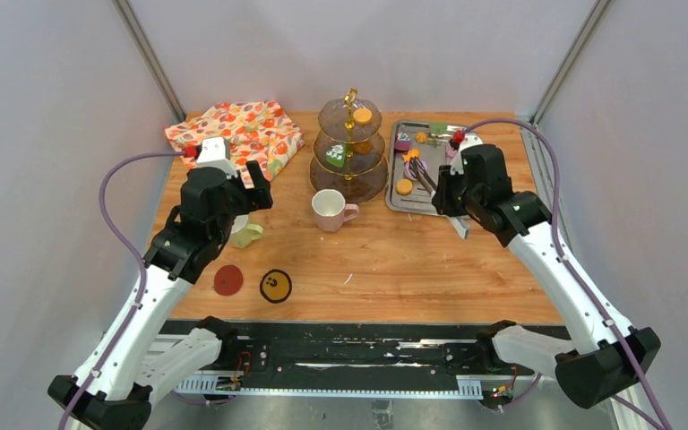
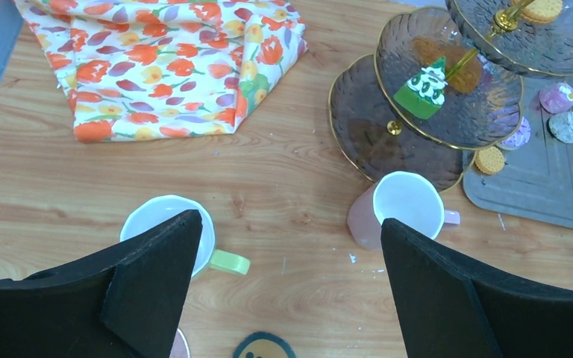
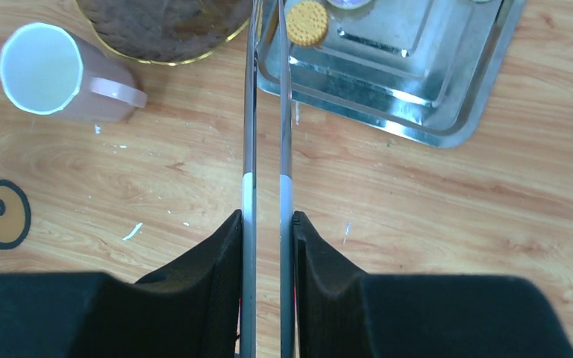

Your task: Serve the afternoon tea

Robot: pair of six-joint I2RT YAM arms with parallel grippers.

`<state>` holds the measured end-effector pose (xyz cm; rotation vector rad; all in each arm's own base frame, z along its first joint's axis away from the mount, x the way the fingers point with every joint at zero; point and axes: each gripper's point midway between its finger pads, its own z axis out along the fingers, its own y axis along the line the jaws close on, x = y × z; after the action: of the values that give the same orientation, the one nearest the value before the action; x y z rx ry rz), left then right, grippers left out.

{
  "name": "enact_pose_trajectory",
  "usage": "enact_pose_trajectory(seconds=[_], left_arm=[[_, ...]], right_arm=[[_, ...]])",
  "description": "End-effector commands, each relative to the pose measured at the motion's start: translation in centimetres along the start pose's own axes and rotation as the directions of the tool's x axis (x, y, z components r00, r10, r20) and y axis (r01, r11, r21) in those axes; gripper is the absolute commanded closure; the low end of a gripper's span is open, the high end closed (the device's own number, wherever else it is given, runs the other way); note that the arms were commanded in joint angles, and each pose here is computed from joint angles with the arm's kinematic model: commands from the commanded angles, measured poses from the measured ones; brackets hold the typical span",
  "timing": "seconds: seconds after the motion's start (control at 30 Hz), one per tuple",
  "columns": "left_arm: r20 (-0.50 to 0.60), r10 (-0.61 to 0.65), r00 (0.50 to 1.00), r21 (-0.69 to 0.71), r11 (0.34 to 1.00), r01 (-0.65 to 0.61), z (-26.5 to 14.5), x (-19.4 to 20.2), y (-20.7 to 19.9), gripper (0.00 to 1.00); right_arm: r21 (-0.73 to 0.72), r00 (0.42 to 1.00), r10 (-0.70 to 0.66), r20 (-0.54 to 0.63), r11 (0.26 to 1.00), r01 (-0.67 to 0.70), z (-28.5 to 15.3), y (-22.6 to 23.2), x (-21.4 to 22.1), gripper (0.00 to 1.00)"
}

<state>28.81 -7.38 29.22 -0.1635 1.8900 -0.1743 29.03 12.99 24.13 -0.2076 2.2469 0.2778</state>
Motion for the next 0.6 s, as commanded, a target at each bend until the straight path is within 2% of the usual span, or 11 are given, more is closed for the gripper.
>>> enact_pose_trajectory(seconds=[0.0,0.13,0.27,0.57], left_arm=[[0.017,-0.011,1.000,0.017,1.000,0.011,0.5,-0.4,-0.6,0.05],[0.015,-0.010,1.000,0.019,1.000,0.010,0.6,-0.4,-0.7,0.05],[0.009,-0.008,1.000,0.022,1.000,0.008,0.8,-0.4,-0.9,0.05],[0.011,-0.006,1.000,0.024,1.000,0.006,1.0,-0.6,-1.0,0.05]], right_arm=[[0.064,0.997,0.023,-0.071,0.998,-0.018,1.9,-2.0,2.3,0.70],[0.076,0.996,0.034,-0.083,0.997,-0.028,3.6,-2.4,2.2,0.63],[0.070,0.995,0.046,-0.086,0.997,-0.040,5.4,-2.5,1.7,0.62],[0.074,0.982,0.035,-0.187,0.997,-0.021,8.6,-3.0,3.7,0.58]])
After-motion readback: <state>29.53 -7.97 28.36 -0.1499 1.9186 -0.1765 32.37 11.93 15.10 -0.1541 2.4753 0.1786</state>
